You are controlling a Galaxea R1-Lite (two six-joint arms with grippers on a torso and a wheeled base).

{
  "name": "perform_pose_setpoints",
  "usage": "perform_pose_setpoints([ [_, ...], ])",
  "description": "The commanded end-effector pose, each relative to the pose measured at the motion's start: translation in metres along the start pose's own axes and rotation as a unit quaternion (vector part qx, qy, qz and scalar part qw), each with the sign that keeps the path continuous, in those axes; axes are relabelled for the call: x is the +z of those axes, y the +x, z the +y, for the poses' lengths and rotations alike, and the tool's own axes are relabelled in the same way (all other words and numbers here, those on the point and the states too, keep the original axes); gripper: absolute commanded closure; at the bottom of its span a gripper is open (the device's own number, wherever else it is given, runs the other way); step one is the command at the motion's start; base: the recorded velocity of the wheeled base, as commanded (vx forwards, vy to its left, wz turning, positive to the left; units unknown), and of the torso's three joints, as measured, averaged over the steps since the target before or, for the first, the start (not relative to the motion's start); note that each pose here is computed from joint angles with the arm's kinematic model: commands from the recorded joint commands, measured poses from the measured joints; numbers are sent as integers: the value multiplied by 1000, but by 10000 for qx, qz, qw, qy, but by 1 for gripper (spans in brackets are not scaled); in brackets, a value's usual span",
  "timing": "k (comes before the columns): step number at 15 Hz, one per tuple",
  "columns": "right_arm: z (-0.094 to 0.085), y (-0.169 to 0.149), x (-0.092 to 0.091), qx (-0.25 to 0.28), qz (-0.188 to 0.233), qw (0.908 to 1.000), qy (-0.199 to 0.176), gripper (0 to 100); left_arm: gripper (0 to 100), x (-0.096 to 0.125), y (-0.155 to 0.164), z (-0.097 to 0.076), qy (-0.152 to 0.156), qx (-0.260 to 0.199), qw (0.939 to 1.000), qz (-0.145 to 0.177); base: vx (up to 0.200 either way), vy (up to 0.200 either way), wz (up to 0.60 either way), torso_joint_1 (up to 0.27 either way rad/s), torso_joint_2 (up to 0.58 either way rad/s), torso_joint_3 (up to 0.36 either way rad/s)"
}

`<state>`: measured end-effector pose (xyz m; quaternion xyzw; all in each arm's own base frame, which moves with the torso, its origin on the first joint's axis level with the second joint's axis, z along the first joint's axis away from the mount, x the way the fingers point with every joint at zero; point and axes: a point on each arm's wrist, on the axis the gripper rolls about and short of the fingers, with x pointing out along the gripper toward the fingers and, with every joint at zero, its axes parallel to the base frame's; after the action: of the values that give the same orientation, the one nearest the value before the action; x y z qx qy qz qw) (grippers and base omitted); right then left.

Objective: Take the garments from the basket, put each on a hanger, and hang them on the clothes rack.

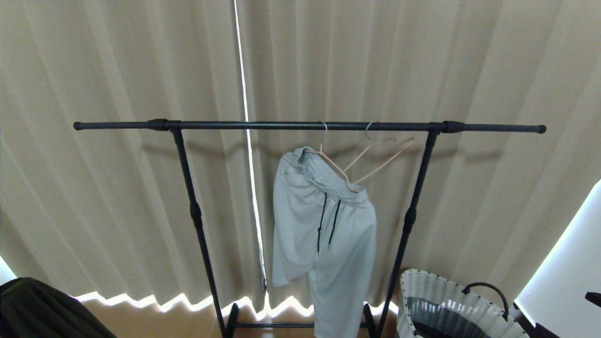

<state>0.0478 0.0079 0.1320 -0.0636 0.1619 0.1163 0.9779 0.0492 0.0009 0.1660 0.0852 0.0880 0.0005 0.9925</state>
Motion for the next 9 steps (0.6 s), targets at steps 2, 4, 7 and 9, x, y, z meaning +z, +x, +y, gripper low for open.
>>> perform_pose_setpoints([
  [2, -1, 5, 8, 25, 33, 9999, 103, 0, 100, -2, 0, -1, 20, -18, 10000, 32, 0, 0, 0, 0, 0, 0],
  [4, -1, 5, 12, 146, -62, 9993, 324, 0, 100, -2, 0, 0, 12, -25, 10000, 23, 0, 0, 0, 0, 0, 0],
  [7, -1, 4, 14, 288, -118, 9987, 409, 0, 100, -1, 0, 0, -5, -7, 10000, 11, 0, 0, 0, 0, 0, 0],
  [9, -1, 4, 15, 279, -133, 9987, 408, 0, 100, -1, 0, 0, -5, -8, 10000, 19, 0, 0, 0, 0, 0, 0],
])
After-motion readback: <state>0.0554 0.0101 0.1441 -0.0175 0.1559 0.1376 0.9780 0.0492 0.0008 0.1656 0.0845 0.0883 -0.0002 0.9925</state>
